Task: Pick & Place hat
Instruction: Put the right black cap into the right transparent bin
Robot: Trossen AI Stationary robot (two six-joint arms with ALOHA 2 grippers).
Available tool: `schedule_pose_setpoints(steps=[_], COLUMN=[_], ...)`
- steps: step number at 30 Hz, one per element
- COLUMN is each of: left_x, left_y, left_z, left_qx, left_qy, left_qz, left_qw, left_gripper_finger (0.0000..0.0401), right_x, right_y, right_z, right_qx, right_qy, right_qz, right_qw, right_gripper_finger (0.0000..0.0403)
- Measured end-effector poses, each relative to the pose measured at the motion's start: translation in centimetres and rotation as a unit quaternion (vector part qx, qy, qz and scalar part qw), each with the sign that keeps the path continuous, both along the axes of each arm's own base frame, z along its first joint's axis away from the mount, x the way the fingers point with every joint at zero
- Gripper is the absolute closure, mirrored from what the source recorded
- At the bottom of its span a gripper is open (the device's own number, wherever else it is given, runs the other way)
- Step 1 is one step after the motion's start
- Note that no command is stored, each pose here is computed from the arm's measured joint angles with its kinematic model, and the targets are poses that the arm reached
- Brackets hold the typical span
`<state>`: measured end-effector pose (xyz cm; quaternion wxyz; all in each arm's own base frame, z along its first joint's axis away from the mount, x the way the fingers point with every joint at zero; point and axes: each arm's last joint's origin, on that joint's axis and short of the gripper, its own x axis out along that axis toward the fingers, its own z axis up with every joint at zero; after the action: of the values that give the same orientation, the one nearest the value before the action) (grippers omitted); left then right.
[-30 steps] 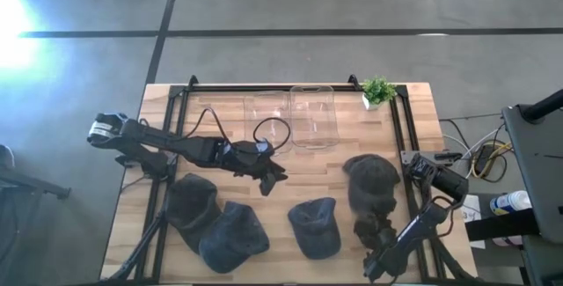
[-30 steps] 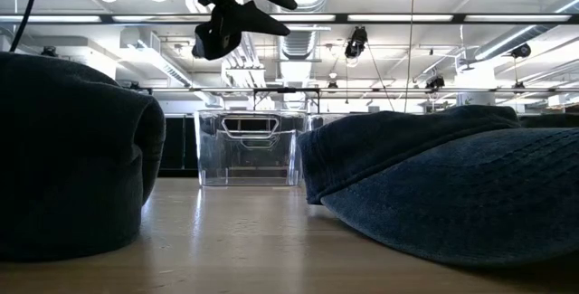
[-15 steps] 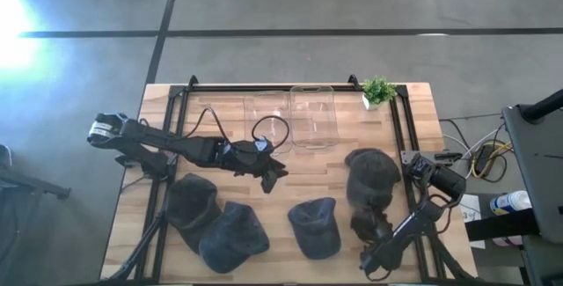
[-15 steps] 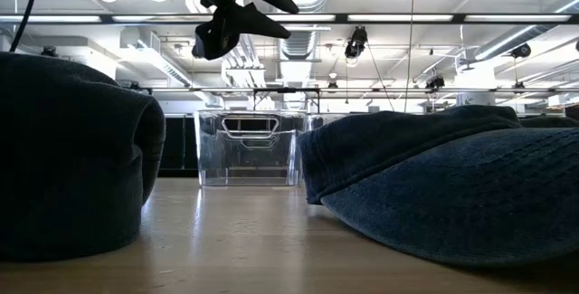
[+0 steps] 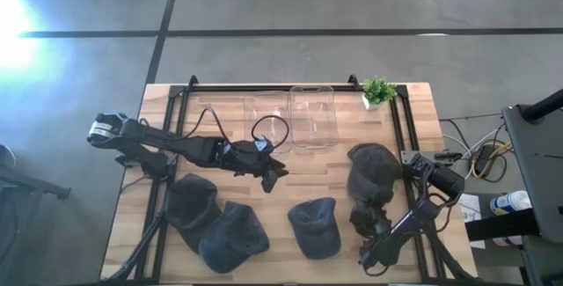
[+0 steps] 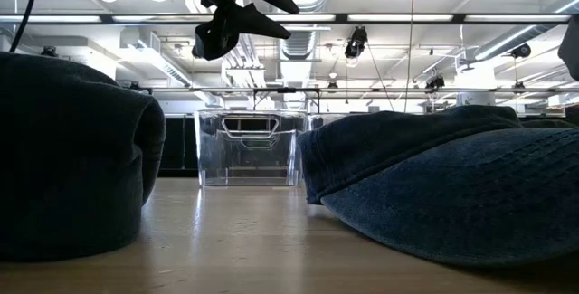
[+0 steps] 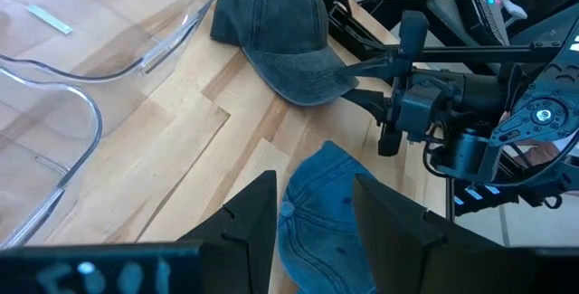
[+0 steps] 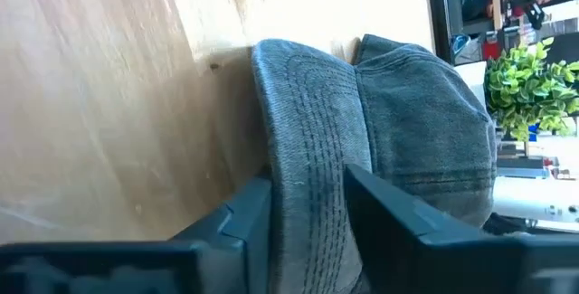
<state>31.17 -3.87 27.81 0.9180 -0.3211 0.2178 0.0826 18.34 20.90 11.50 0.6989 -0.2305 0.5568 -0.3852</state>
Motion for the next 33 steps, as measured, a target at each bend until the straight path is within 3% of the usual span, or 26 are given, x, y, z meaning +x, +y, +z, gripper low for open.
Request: schedule_pose_setpoints(steps=[6,11,15,20,33], left_x=[0.0,0.0,0.0,0.0,0.0], left_y=[0.0,0.0,0.0,0.1,0.1], left_z=[0.0,0.0,0.1,0.1,0.1], left_qx=[0.0,0.0,-0.001,0.0,0.0], left_qy=[0.0,0.0,-0.003,-0.003,-0.003], left_qz=[0.0,0.0,0.0,0.002,0.001], left_qw=[1.0,1.0,1.0,1.0,1.0], left_gripper_finger=[0.0261,0.0261,0.0261,0.0261,0.0261], right_x=[0.0,-0.1,0.0,0.2,1.1], right_y=[-0.2,-0.2,-0.3,-0.2,-1.0], right_z=[0.1,0.6,1.7,3.2,7.1], right_qx=[-0.012,-0.029,-0.046,-0.027,-0.023], right_qy=[-0.001,-0.012,-0.027,-0.047,-0.051], right_qz=[0.008,-0.004,-0.013,0.003,0.1], right_qw=[1.0,0.999,0.998,0.999,0.993], right_gripper_finger=[0.0346,0.0374,0.0379,0.038,0.0381])
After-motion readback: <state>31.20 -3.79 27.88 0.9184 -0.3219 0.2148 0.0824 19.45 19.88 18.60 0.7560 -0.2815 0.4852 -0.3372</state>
